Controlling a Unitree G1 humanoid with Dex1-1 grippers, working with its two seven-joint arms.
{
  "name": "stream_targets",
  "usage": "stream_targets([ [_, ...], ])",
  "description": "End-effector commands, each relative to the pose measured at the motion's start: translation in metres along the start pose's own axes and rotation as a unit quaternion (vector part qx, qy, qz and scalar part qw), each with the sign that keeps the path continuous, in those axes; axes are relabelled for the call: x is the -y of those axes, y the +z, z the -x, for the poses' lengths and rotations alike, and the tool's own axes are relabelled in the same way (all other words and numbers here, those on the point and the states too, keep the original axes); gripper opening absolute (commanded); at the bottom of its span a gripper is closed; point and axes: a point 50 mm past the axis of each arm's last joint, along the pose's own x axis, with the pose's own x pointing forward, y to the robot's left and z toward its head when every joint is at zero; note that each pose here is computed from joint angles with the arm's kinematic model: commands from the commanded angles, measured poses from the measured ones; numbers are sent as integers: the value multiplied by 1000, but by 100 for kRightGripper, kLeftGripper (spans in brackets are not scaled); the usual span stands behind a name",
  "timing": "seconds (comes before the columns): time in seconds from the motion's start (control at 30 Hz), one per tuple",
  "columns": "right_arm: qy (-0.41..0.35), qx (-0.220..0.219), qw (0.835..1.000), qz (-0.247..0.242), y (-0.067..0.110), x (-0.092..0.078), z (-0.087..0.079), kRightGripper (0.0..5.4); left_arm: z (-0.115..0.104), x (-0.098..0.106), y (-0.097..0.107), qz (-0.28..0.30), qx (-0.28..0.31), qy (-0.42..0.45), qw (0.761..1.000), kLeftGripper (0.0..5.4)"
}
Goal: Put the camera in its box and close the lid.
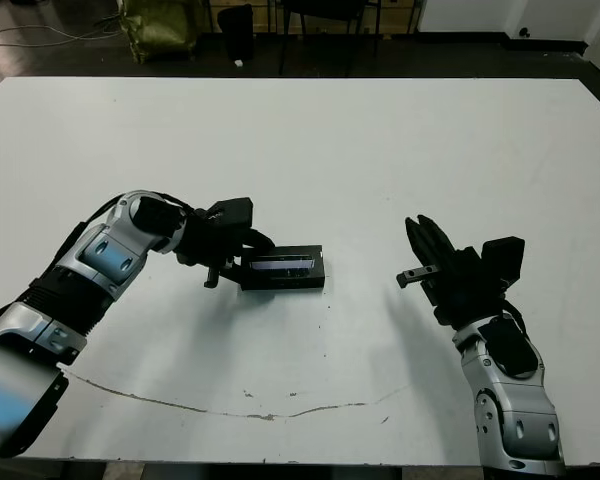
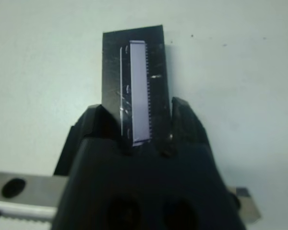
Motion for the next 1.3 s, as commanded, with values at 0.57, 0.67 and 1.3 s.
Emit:
stream_targets([
  [0.57, -9, -19, 1000, -8, -7, 2, 4, 0, -3, 20, -32, -40, -47, -14, 998, 531],
  [0.67, -6, -17, 1000, -6, -7, 2, 3, 0, -1, 23, -36, -19, -40, -7, 999, 539],
  [1.3, -6, -26, 1000, -16, -9, 2, 4, 0, 40, 20, -32, 29, 96, 99, 990, 539],
])
